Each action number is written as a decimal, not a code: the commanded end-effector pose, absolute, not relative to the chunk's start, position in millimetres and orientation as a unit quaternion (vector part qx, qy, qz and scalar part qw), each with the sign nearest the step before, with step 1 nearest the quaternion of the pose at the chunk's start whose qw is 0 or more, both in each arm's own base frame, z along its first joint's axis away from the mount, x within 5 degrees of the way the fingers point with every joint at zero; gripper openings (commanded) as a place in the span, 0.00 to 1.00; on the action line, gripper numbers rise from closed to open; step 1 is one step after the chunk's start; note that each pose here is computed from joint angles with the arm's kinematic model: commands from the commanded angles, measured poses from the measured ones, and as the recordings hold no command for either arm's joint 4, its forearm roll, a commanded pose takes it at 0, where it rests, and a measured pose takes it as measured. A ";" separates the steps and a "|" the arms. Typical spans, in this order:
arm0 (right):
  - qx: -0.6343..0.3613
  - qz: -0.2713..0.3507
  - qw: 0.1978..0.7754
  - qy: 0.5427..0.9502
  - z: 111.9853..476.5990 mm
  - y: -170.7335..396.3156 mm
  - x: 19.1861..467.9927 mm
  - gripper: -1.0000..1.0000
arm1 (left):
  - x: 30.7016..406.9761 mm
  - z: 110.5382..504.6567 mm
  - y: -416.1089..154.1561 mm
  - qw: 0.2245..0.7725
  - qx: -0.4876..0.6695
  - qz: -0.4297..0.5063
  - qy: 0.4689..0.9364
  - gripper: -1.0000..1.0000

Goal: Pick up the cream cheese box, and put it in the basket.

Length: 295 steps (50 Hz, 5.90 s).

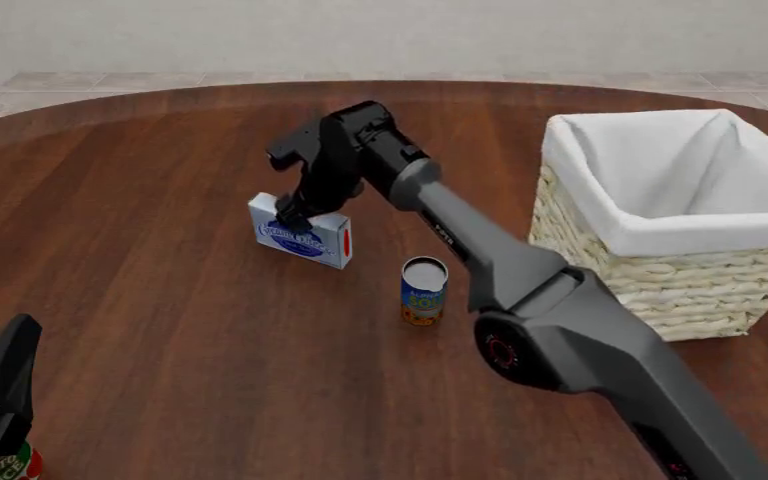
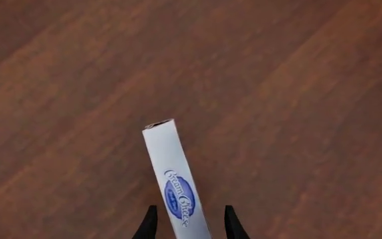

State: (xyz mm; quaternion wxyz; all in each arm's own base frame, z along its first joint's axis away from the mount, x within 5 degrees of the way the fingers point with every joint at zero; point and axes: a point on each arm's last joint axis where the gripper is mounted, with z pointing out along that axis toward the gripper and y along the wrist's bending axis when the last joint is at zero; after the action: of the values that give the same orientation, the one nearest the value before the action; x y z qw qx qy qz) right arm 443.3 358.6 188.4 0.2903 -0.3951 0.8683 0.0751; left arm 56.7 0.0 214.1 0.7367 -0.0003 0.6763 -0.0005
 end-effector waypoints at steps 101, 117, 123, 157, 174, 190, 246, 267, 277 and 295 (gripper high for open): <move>-0.409 0.082 0.332 0.846 205.8 359.6 433.4 0.00 | 56.7 214.1 0.0 0.737 0.000 -0.001 0.676 1.00; -0.407 0.089 0.360 0.835 236.3 350.0 418.2 0.00 | 56.7 214.1 0.0 0.737 0.000 -0.001 0.676 1.00; -0.406 0.091 0.371 0.831 246.4 345.1 414.0 0.00 | 56.7 214.1 0.0 0.737 0.000 -0.001 0.676 1.00; -0.407 0.117 0.416 0.804 303.3 337.9 367.7 0.00 | 56.7 214.1 0.0 0.737 0.000 -0.001 0.676 1.00; -0.410 0.127 0.431 0.794 325.0 333.0 348.5 0.00 | 56.7 214.1 0.0 0.737 0.000 0.000 0.676 1.00; -0.407 0.136 0.449 0.784 351.1 326.0 334.0 0.00 | 56.7 214.1 0.0 0.737 0.000 -0.001 0.676 1.00; -0.369 0.173 0.516 0.753 425.0 280.2 283.9 0.00 | 56.7 214.1 0.0 0.737 0.000 -0.001 0.676 1.00; -0.345 0.187 0.540 0.744 445.7 254.7 264.1 0.00 | 56.7 214.1 0.0 0.737 0.000 -0.001 0.676 1.00; -0.330 0.193 0.552 0.741 455.1 241.9 256.9 0.00 | 56.7 214.1 0.0 0.737 0.000 0.000 0.676 1.00; -0.309 0.202 0.570 0.734 467.5 220.4 242.1 0.00 | 56.7 214.1 0.0 0.737 0.000 -0.001 0.676 1.00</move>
State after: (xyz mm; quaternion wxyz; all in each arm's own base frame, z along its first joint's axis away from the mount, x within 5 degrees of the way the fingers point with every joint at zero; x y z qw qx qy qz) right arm 253.5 232.7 455.6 0.5559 -0.3265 0.7408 0.1890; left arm 56.7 0.0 214.1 0.7367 -0.0003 0.6762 -0.0005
